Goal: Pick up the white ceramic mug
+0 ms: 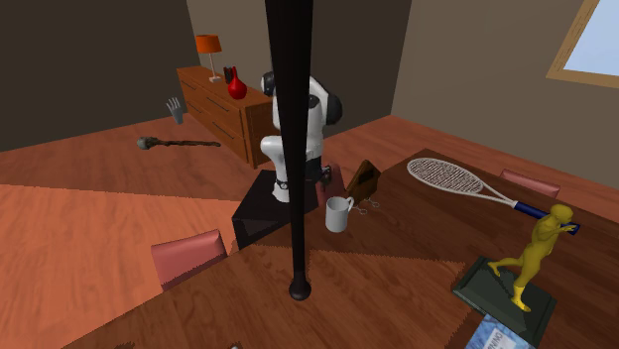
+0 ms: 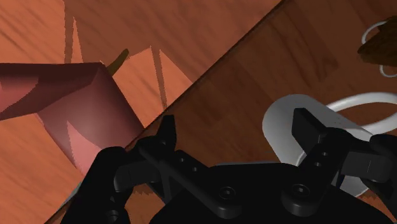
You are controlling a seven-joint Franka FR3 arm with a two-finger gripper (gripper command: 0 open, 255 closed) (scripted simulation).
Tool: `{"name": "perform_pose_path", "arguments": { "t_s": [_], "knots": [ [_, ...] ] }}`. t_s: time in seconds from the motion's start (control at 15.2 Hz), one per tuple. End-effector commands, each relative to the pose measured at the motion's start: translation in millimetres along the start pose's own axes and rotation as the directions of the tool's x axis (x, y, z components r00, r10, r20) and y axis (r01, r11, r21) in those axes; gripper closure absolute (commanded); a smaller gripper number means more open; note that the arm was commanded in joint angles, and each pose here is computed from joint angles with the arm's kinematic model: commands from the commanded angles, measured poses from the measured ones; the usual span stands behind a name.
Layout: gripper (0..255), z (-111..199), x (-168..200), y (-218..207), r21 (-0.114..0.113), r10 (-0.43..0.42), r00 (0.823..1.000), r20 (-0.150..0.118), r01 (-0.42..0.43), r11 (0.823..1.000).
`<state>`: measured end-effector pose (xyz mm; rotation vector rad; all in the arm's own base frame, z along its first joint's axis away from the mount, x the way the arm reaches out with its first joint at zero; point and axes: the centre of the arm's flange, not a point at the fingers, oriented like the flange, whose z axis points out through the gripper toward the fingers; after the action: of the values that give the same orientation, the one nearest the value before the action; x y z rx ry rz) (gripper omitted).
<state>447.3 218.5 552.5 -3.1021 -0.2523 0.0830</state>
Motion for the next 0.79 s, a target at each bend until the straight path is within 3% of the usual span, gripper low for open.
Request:
{"name": "perform_pose_path", "arguments": {
  "t_s": [0.0, 0.26, 0.73],
  "knots": [
    [0, 3.1, 18.6, -23.3, -0.002, -0.002, 1.0, -0.001, 0.002, 1.0],
    [0, 3.9, 52.0, -58.8, -0.008, -0.008, 1.0, -0.002, 0.008, 1.0],
    [0, 40.8, 53.9, -57.7, -0.008, -0.008, 1.0, -0.002, 0.008, 1.0]
  ]
}}
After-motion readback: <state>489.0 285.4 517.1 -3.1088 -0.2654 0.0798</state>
